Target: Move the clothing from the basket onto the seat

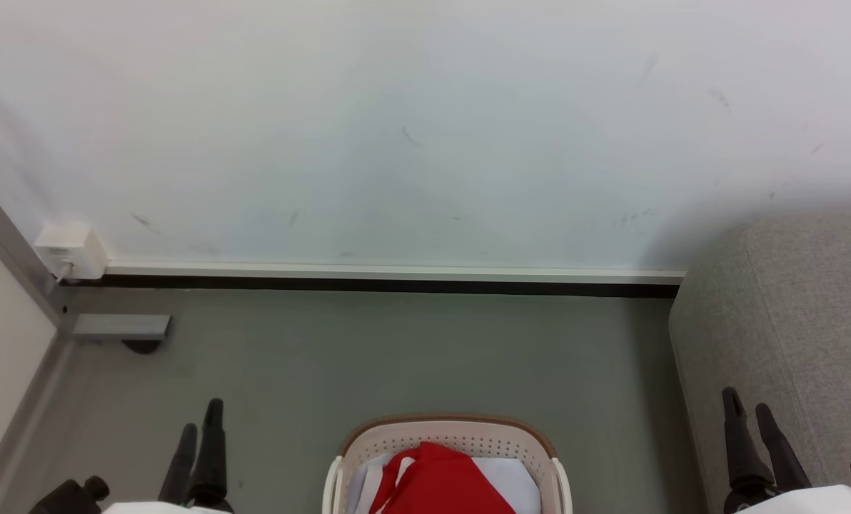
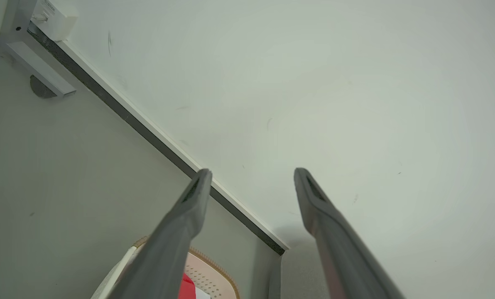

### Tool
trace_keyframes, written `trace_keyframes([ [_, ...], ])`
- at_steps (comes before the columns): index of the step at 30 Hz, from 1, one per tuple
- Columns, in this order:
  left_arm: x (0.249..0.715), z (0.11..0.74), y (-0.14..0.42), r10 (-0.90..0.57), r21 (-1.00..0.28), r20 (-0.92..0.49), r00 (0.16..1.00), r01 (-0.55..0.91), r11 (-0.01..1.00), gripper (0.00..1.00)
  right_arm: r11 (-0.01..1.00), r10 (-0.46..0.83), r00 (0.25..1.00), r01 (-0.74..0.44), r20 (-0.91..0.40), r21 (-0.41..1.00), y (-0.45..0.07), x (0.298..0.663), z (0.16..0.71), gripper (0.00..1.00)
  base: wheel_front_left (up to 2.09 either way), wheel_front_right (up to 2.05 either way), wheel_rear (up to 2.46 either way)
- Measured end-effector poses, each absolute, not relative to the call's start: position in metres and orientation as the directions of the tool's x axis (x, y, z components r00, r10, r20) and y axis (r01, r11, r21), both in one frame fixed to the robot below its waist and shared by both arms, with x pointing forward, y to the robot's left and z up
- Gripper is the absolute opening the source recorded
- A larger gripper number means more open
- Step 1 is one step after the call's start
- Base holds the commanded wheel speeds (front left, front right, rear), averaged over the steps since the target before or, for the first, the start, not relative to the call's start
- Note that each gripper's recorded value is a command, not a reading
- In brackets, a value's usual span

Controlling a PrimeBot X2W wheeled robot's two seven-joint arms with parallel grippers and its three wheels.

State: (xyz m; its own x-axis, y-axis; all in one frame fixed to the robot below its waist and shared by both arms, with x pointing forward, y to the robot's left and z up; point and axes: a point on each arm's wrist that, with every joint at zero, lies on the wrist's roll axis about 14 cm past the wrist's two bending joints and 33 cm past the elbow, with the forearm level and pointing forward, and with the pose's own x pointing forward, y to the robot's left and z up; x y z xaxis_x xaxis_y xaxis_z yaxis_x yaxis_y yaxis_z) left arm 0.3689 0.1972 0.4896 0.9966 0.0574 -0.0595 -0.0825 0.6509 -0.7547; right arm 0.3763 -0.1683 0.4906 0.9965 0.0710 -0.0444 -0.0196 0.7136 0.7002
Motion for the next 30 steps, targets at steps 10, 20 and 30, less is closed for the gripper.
trace_keyframes([
  [10, 0.367, 0.495, 0.193, 0.044, -0.65, -0.03, 0.999, -0.053, 0.758, 1.0, 0.814, 0.068, 0.997, -0.036, -0.034, 0.579, -0.17, 0.374, 0.491, 1.0, 0.0, 0.0, 0.0],
  [20, 0.366, 0.499, 0.186, 0.017, -0.527, -0.002, 1.0, -0.015, 0.85, 1.0, 0.886, 0.071, 0.997, -0.054, -0.019, 0.46, -0.17, 0.373, 0.492, 1.0, 0.0, 0.0, 0.0],
  [30, 0.365, 0.502, 0.183, -0.001, -0.433, 0.021, 1.0, 0.01, 0.902, 1.0, 0.931, 0.079, 0.997, -0.071, -0.009, 0.357, -0.168, 0.371, 0.492, 1.0, 0.0, 0.0, 0.0],
])
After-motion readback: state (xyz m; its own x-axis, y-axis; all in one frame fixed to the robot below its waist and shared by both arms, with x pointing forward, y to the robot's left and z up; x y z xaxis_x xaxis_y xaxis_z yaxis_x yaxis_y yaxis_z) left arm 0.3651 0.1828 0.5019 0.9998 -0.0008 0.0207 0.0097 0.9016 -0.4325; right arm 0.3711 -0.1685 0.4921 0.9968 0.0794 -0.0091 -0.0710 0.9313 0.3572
